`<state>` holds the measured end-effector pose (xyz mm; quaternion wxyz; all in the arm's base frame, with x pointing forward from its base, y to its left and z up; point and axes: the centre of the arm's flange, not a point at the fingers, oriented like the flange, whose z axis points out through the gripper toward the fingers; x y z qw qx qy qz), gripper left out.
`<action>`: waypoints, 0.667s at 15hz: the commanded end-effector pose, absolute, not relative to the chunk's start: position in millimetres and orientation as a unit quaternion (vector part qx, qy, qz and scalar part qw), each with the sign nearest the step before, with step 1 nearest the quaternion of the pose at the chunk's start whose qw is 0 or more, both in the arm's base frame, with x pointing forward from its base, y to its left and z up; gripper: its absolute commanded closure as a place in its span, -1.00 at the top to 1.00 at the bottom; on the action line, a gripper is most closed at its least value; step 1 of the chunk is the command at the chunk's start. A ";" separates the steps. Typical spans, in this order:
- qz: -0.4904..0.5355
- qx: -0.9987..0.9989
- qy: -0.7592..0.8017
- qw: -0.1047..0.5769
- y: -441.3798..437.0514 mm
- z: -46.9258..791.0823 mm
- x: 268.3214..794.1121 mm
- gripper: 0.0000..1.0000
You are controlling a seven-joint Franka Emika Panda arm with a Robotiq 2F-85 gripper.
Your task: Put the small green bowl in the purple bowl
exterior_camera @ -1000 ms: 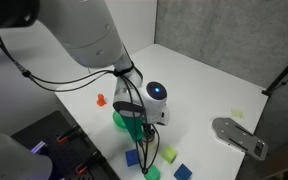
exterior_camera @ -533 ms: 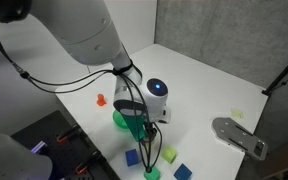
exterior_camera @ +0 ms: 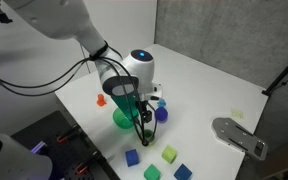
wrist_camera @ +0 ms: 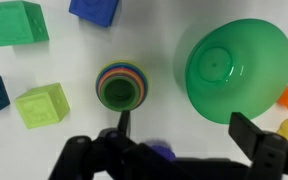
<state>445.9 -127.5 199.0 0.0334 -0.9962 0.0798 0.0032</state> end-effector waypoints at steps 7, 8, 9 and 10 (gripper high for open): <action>0.053 -0.998 -0.002 -0.034 -55.0 354.3 417.7 1.00; 0.062 -0.998 -0.011 -0.025 -50.6 367.7 413.6 1.00; 0.067 -0.997 -0.021 -0.020 -46.0 379.6 409.6 1.00; 0.072 -0.997 -0.028 -0.017 -43.2 389.7 406.7 1.00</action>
